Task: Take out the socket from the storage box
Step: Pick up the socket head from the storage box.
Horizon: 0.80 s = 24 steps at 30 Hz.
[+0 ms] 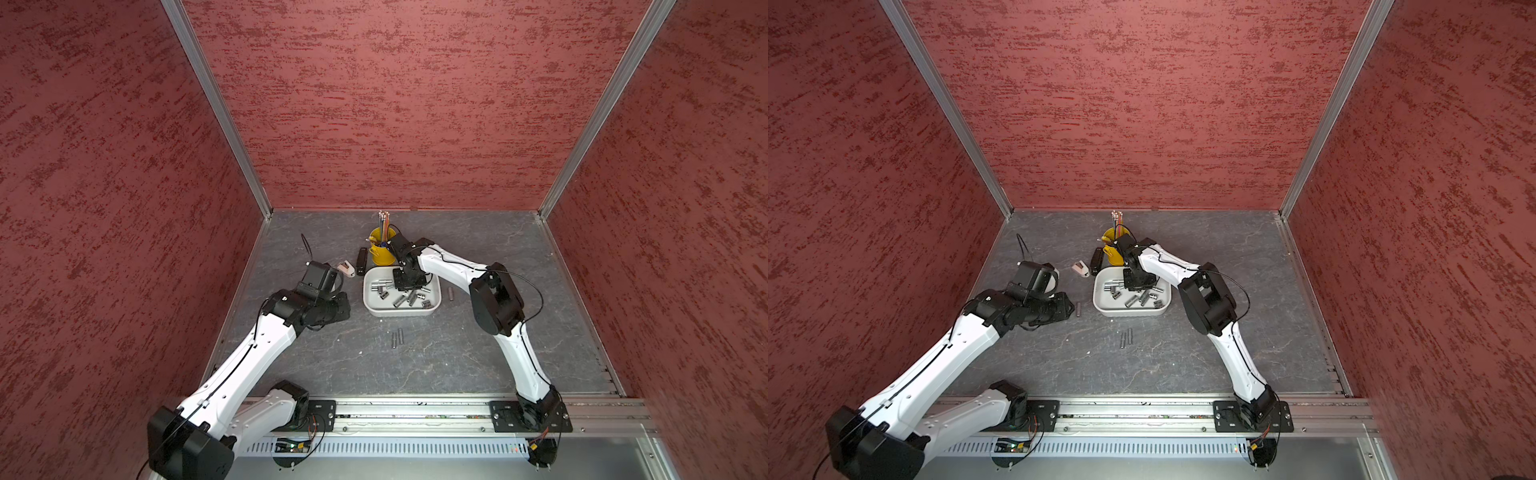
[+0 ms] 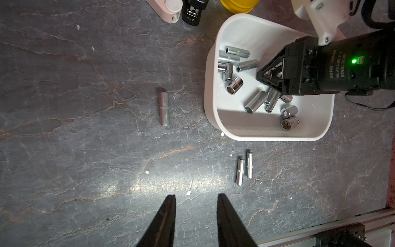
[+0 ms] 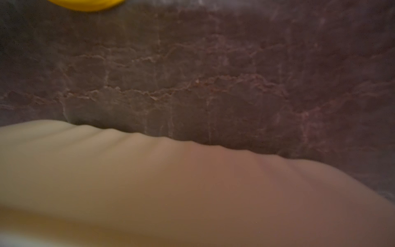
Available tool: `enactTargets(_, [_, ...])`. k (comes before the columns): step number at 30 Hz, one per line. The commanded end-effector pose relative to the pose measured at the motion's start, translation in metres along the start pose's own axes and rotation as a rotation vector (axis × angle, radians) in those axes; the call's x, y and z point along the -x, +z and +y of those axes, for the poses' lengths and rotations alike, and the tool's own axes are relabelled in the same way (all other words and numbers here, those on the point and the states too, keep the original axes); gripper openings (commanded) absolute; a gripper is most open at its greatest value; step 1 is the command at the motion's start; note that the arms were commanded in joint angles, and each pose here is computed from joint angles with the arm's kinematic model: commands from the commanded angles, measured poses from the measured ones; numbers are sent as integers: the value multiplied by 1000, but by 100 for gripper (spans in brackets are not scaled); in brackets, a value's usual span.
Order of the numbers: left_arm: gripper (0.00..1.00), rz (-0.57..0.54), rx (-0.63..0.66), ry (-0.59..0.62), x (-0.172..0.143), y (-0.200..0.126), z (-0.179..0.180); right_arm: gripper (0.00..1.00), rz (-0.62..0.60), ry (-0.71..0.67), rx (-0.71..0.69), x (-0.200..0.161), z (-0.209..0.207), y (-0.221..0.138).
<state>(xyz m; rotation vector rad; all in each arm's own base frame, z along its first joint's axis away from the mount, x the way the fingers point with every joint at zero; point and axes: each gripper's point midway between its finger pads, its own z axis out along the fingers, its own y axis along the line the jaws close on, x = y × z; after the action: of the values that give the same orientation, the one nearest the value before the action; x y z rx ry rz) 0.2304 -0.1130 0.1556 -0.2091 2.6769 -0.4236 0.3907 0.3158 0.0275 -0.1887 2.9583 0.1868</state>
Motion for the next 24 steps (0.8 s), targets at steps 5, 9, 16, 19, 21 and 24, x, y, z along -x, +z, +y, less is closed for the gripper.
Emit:
enactTargets(5, [35,-8,2,12,0,2,2,28,5,1,-39,1,-2,13])
enactTargets(9, [35,-5,3,13,0,3,2,22,-2,-5,-33,3,-1,10])
enactTargets(16, [35,-2,5,13,0,4,2,17,-41,-19,-10,11,4,-10])
enactTargets(19, [35,-1,10,12,0,5,3,16,-68,-23,15,16,9,-27])
enactTargets(21, [35,0,13,12,0,5,3,15,-82,-26,33,17,11,-39])
enactTargets(24, [35,-1,12,11,0,5,3,15,-91,-29,53,16,13,-54])
